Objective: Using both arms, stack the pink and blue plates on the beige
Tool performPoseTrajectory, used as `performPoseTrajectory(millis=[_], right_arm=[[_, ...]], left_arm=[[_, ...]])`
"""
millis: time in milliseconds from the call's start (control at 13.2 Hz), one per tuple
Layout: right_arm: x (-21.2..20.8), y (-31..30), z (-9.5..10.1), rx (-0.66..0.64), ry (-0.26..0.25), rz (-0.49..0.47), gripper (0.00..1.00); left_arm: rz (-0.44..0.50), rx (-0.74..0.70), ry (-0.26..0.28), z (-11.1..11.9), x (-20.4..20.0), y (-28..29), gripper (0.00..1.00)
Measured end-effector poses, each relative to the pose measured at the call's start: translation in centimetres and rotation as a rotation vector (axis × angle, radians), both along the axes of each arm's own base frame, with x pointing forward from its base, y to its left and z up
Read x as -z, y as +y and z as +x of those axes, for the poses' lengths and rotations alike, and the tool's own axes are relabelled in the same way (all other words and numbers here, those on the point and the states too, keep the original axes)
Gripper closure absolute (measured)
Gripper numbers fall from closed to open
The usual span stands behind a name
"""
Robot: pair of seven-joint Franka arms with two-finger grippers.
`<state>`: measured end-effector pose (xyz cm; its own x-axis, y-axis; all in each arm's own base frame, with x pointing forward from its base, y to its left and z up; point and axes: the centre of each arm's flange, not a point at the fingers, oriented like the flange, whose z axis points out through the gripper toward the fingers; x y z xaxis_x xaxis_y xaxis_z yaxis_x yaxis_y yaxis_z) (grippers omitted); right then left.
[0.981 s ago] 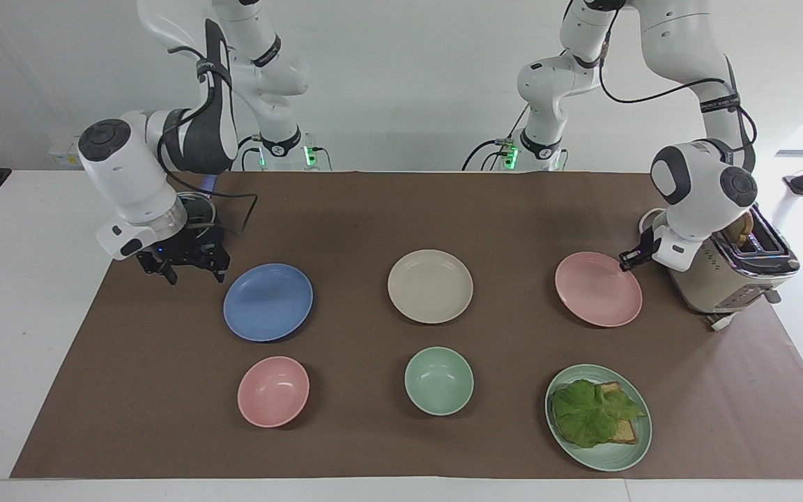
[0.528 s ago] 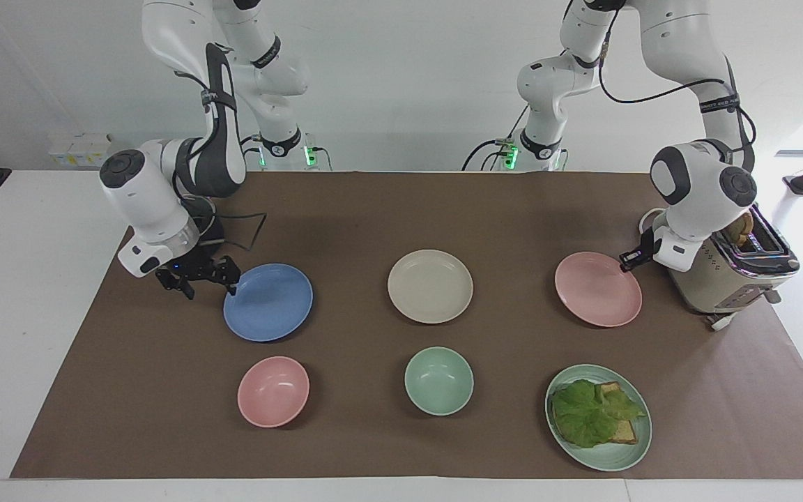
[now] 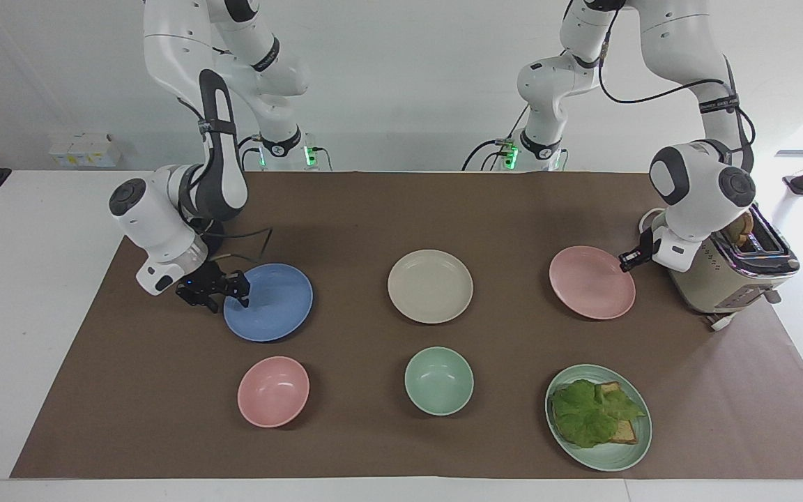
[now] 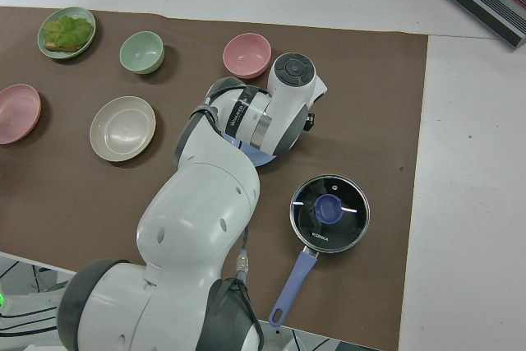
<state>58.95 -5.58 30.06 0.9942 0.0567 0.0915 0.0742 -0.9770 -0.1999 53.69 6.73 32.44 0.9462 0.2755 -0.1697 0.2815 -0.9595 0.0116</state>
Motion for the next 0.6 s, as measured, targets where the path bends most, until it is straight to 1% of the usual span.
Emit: performPoseTrajectory(millis=[75,226,302,377,453,604], right_arm=[[0.0,-0.1,0.0,0.002,0.001,0.000,0.30],[0.0,-0.1,0.0,0.002,0.001,0.000,0.46],[0.0,-0.2,0.0,0.003,0.000,0.000,0.47],[0.0,-0.2,0.0,0.004,0.000,0.000,0.58],[0.0,-0.3,0.0,0.006,0.000,0.000,0.72],[-0.1,-0.6,0.0,0.009,-0.002,0.001,0.96]], left_arm=[[-0.002,0.003,0.012,0.2,-0.5,-0.1,0.96],[-0.010,0.017,0.055,1.0,-3.4,-0.6,0.96],[-0.014,0.029,0.073,1.5,-5.6,-1.1,0.96],[-0.020,0.047,0.085,1.9,-7.8,-2.1,0.96],[-0.039,0.060,0.086,2.3,-10.4,-3.9,0.96],[-0.071,0.049,0.068,2.5,-14.8,-9.3,0.96]])
